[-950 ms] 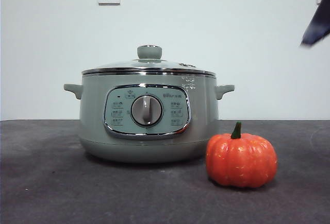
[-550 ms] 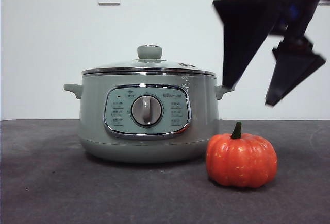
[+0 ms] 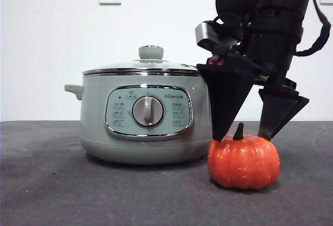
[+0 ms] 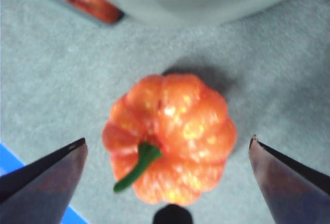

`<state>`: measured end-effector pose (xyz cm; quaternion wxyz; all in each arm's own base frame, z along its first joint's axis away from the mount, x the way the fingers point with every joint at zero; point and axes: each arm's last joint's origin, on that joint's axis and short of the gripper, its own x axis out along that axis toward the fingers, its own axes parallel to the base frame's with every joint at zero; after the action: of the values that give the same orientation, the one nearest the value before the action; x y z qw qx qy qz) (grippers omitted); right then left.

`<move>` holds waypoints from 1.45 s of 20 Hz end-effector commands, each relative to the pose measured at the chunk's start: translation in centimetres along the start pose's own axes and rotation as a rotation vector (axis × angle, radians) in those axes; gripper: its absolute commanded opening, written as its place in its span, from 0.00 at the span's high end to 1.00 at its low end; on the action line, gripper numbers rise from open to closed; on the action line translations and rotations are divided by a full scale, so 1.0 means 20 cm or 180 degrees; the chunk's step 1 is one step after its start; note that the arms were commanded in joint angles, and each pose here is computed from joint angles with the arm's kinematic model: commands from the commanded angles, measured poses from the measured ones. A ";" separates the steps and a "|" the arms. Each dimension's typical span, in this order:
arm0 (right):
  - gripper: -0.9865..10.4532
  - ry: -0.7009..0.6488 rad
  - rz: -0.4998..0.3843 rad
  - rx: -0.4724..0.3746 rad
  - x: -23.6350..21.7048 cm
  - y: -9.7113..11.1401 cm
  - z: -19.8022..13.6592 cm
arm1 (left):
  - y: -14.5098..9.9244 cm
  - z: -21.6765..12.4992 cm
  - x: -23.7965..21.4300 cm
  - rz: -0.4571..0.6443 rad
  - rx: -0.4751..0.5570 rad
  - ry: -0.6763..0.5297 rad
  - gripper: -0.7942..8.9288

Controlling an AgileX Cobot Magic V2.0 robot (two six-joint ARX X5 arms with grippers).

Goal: Pick up the pumpkin,open the lid,put the pumpkin in the pot,close the lid

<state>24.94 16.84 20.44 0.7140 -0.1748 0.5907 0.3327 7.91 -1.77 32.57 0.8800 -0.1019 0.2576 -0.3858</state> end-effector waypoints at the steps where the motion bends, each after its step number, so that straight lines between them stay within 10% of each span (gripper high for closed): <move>1: 0.30 0.0025 0.0011 -0.0034 0.04 0.02 0.01 | 0.00 0.00 0.00 -0.0010 0.0017 -0.0008 0.17; 10: 0.34 0.0219 -0.0211 -0.0048 0.16 0.04 0.04 | 0.00 0.00 0.00 -0.0012 0.0016 -0.0008 0.17; 15: 0.93 0.0340 -0.0169 0.0030 0.16 0.06 0.02 | 0.00 0.00 0.00 -0.0010 0.0018 -0.0009 0.17; 22: 0.92 -0.0025 -0.0203 0.0015 -0.06 0.10 -0.02 | 0.01 0.01 0.01 -0.0004 0.0018 -0.0011 0.17; 29: 0.92 -0.1457 -0.0300 -0.0109 -0.63 0.22 -0.22 | 0.08 0.15 0.10 0.0040 0.0034 -0.0184 0.18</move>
<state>18.07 13.88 31.83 0.8364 -0.1405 0.4054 0.3412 11.72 -2.22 33.45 0.8886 -0.1054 0.2366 -0.3785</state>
